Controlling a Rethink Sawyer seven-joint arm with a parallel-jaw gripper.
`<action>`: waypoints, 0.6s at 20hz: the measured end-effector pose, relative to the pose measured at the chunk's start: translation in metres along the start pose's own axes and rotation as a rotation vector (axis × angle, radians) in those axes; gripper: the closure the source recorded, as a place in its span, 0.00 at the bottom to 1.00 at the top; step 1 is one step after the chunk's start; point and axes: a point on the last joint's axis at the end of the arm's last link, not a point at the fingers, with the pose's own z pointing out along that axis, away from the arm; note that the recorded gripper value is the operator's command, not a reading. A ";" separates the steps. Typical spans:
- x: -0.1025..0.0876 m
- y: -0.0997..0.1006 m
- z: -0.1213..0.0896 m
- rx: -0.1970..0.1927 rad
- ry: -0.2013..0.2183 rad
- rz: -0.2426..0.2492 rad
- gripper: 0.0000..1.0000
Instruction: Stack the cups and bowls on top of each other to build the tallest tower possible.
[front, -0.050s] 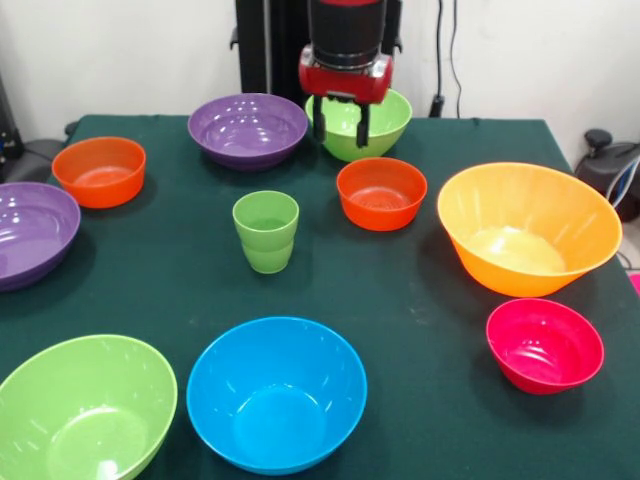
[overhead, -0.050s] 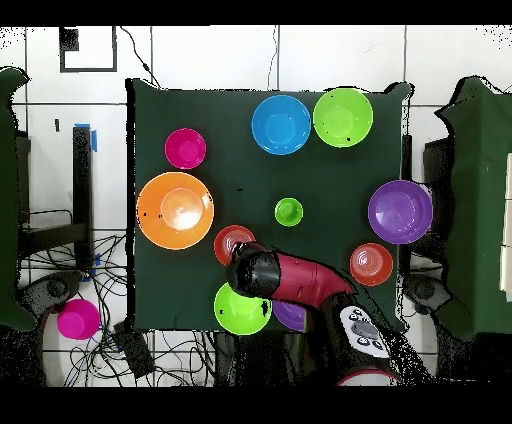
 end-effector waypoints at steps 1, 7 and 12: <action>0.001 -0.001 0.002 0.003 0.001 0.002 0.00; 0.015 -0.008 0.038 0.027 -0.027 0.038 0.00; 0.032 -0.004 0.073 0.032 -0.060 0.070 0.00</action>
